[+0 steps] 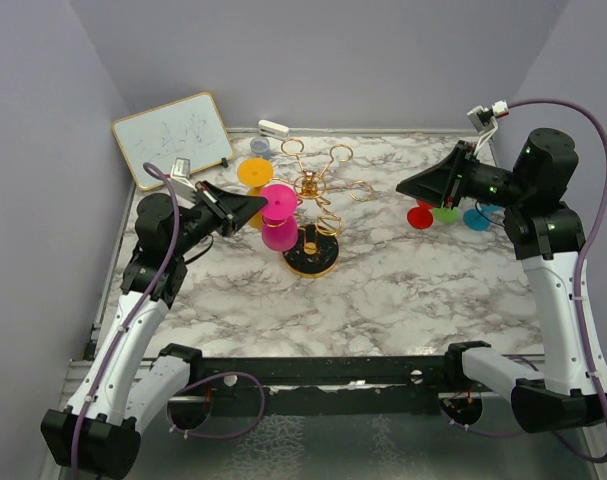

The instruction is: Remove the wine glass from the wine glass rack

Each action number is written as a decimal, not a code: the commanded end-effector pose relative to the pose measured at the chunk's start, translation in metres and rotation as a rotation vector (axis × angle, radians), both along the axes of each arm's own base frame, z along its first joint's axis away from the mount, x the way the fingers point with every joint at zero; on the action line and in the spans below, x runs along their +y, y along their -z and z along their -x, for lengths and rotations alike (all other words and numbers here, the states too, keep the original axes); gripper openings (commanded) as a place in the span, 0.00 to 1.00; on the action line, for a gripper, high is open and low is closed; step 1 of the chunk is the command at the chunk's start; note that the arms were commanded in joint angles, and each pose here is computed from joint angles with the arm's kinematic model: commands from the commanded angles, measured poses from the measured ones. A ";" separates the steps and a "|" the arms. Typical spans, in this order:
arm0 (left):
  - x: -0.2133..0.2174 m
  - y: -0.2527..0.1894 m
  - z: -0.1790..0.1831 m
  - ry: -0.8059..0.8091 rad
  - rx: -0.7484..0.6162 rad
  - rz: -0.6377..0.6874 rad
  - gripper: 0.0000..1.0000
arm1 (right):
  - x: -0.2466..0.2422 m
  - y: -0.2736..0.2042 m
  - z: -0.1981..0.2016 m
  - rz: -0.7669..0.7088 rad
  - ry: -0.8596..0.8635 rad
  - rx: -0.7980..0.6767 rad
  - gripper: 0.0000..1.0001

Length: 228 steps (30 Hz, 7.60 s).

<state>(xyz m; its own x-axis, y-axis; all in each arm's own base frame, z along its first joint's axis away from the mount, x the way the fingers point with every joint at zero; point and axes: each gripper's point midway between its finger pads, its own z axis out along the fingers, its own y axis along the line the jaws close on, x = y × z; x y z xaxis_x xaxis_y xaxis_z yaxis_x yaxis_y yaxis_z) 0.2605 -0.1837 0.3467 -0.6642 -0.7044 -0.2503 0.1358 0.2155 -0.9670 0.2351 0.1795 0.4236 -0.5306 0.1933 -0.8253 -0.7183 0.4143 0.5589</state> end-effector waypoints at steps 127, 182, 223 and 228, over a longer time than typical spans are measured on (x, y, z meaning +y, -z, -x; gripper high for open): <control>-0.114 -0.192 0.010 0.235 -0.750 -0.265 0.64 | 0.034 -0.085 0.006 0.097 0.031 -0.537 0.01; -0.140 -0.137 0.025 0.427 -0.189 0.187 0.41 | 0.068 -0.024 0.010 0.517 0.138 -1.815 0.01; 0.016 -0.107 0.083 -0.119 -0.500 -0.319 0.00 | 0.042 0.011 0.016 0.386 0.183 -0.295 0.01; 0.040 -0.089 0.093 -0.176 -0.460 -0.388 0.00 | 0.055 -0.024 0.025 0.284 0.134 -0.306 0.28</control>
<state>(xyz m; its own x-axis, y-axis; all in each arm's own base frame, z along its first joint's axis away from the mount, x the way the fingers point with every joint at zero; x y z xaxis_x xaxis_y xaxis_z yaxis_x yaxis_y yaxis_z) 0.1633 -0.1640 0.4578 -0.3459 -0.6151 -0.7085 0.5331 0.4925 -0.6879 0.2297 0.2323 0.4436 -0.1204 -0.0555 -0.9912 -0.7533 0.6554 0.0548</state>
